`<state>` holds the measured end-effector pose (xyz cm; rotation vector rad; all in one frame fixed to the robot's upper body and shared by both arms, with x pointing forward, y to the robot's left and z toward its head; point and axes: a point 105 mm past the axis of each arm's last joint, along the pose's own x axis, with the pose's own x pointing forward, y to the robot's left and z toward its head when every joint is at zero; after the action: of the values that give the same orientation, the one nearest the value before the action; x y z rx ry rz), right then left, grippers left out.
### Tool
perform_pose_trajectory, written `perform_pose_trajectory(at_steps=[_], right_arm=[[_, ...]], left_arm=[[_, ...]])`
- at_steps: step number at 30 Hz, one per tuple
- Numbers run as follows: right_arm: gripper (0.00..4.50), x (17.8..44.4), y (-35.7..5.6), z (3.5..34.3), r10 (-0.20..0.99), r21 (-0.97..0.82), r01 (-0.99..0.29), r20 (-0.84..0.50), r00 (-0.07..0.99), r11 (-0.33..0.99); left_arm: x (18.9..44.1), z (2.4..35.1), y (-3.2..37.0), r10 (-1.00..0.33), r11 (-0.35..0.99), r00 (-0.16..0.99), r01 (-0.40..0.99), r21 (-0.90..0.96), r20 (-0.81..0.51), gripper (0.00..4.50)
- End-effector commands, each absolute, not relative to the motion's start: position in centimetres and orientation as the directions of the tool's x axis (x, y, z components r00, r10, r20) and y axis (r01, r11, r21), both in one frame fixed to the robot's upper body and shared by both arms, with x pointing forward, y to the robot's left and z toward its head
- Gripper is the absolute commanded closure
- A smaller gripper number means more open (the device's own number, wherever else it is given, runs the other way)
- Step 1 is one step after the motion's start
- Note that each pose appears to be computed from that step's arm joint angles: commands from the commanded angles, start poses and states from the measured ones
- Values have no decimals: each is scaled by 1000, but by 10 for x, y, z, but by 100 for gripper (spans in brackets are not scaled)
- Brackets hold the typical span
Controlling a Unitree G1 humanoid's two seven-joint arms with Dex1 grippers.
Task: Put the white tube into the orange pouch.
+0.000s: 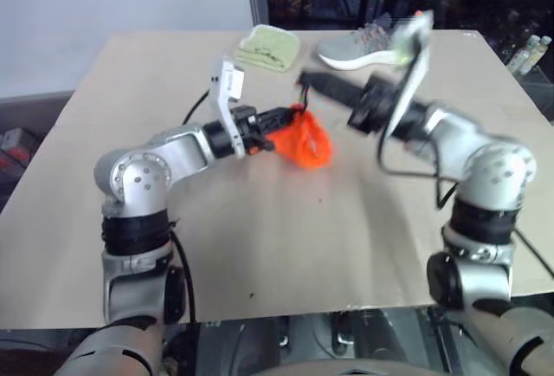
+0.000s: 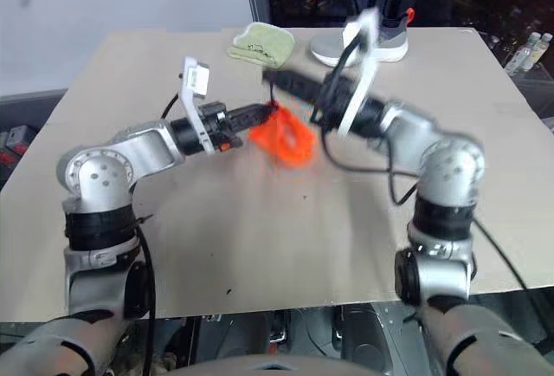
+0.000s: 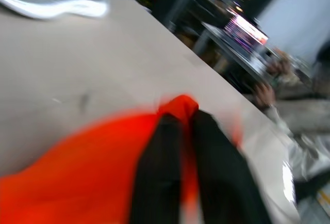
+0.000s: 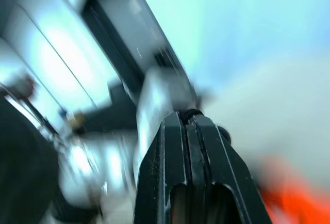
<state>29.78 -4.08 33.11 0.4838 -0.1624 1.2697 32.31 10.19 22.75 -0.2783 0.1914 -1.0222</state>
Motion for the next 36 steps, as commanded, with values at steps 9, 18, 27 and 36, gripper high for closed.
perform_pose_trajectory(at_steps=[9, 18, 27, 36], right_arm=[[450, 306, -61, 398, 865, 177, -961, 424, 269, 212], [450, 296, -61, 385, 928, 171, -966, 287, 238, 195], [450, 298, -73, 347, 957, 129, -951, 25, 288, 282], [450, 298, -89, 337, 946, 64, -946, -89, 312, 318]], left_arm=[[295, 239, 88, -929, 370, 369, 929, 20, 37, 202], [315, 296, 67, -893, 425, 383, 890, 163, 235, 202], [312, 317, 65, -916, 376, 311, 887, 268, 253, 202], [315, 308, 68, -931, 361, 311, 867, 344, 193, 202]])
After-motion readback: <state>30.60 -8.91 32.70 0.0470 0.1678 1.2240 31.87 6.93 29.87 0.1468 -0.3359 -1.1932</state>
